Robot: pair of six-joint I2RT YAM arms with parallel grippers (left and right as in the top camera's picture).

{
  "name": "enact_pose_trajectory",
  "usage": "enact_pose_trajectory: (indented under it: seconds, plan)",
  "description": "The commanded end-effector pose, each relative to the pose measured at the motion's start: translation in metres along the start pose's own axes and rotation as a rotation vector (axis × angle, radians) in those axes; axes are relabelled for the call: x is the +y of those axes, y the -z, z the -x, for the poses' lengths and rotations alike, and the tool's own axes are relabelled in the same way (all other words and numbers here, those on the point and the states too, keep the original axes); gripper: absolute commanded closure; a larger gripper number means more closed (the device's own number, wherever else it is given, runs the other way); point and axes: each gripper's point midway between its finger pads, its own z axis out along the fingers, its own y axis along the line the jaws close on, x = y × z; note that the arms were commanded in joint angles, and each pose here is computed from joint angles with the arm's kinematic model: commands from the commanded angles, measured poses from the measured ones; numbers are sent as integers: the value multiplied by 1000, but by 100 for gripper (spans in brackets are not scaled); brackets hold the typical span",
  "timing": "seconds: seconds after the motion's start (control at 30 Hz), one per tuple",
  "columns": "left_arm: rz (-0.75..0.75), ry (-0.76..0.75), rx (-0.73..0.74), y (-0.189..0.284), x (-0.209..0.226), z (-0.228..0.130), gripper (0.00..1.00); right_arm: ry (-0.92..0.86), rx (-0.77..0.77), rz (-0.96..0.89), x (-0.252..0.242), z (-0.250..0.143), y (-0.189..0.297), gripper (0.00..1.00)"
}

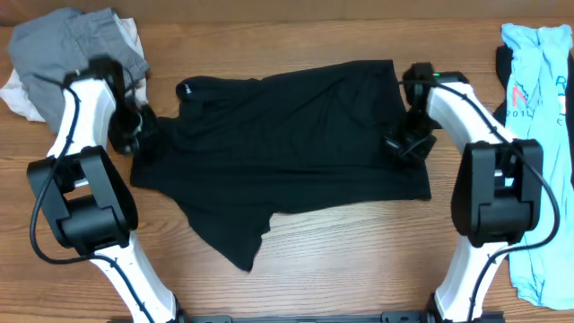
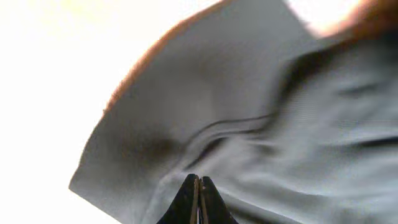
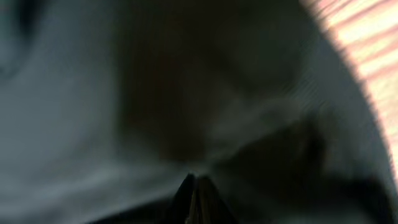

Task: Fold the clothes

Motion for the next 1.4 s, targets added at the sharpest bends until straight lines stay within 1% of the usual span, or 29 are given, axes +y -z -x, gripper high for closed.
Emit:
enact_pose_trajectory:
  seconds: [0.0,0.03,0.13,0.17,0.2,0.23,0.27,0.33,0.37,0.4,0.5,0.57,0.63,0.7,0.77,0.87,0.97,1.17,1.37]
  plan:
    - [-41,-48,-132,56,-18,27,96,16,-165,34,11,7,48,94]
    - [-54,-57,-145,69,-24,28,96,52,-209,55,17,12,56,83]
    - [-82,-87,-147,98,-41,19,94,183,-324,152,41,29,82,47]
    - [-100,-112,-131,104,-50,12,90,235,-364,189,52,37,90,37]
    - [-115,-132,-114,106,-57,5,84,266,-393,209,58,42,94,30]
    - [-126,-155,-92,106,-64,-3,75,294,-427,221,63,49,98,27]
    - [-133,-181,-67,105,-71,-11,60,324,-453,226,67,54,99,27]
    - [-121,-233,-32,100,-81,-25,23,396,-487,225,73,62,98,24]
    - [-111,-261,-19,96,-87,-31,10,455,-493,226,78,64,94,23]
    - [-107,-276,-13,94,-91,-34,5,500,-491,226,80,65,90,23]
    - [-83,-318,-8,90,-103,-43,0,570,-477,207,84,69,73,24]
    - [-73,-332,-9,89,-109,-47,0,576,-470,201,85,73,63,25]
    - [-61,-334,-12,88,-112,-49,0,576,-467,200,88,77,55,31]
    - [-60,-340,-11,88,-114,-51,0,576,-463,200,89,80,47,40]
    - [-60,-341,-10,88,-114,-51,0,579,-444,213,92,79,39,43]
    - [-60,-340,-11,88,-114,-51,0,589,-420,249,97,75,35,46]
    - [-60,-340,-12,88,-114,-50,0,592,-398,294,104,69,35,53]
    - [-62,-341,-17,88,-115,-49,0,569,-352,307,108,59,23,53]
    - [-61,-342,-18,88,-115,-49,0,566,-304,281,110,54,-3,54]
